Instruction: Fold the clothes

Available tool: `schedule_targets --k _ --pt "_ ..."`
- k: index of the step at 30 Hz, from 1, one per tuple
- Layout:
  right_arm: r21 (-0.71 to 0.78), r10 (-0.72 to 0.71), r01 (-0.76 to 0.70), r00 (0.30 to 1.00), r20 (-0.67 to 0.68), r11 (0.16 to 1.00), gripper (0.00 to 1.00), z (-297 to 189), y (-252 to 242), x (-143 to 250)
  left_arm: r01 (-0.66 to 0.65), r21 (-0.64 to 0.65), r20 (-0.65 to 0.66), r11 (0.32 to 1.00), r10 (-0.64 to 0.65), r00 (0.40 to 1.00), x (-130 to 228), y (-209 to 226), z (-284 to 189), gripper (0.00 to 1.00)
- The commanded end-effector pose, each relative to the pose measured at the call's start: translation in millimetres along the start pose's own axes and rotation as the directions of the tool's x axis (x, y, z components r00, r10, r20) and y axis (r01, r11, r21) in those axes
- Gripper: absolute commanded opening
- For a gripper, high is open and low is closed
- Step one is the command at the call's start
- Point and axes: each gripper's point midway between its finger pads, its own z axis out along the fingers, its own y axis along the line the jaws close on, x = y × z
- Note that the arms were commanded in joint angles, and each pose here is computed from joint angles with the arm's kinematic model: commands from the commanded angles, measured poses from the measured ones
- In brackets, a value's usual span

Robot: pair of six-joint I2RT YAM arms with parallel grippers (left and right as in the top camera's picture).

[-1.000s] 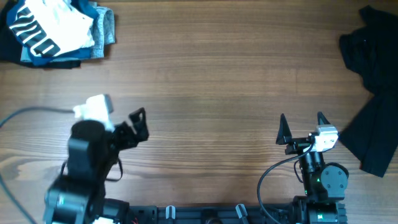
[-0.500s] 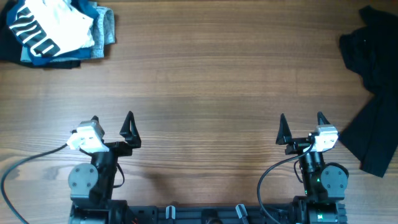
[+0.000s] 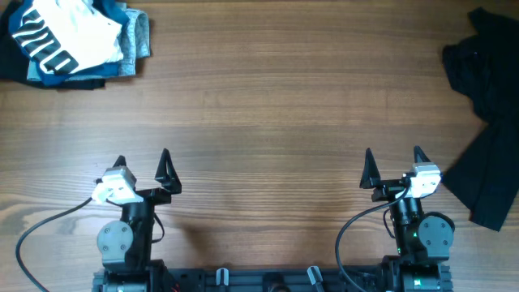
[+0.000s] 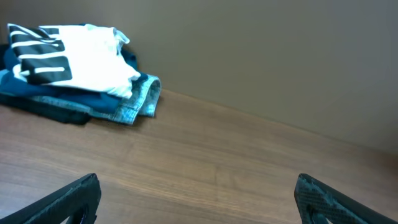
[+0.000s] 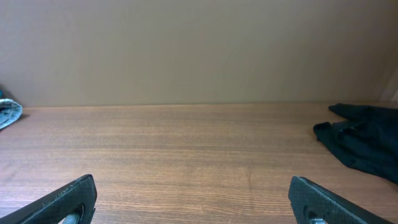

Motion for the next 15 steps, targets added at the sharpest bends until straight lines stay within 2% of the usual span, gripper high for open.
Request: schedule_targets --k 1,8,15 --pt "-0.016 -0.011 0.011 1.0 0.002 1.0 1.0 0 3 0 -0.024 0.024 0.023 0.999 0.023 0.999 6 0 2 1.0" --pt "-0.016 -0.012 0.012 1.0 0.002 1.0 1.0 0 3 0 -0.022 0.023 -0.034 0.999 0.023 0.999 20 1 2 1.0" --pt "-0.016 -0.011 0.011 1.0 0.001 1.0 1.0 0 3 0 -0.022 0.01 -0.031 1.0 0.023 0.999 19 3 2 1.0"
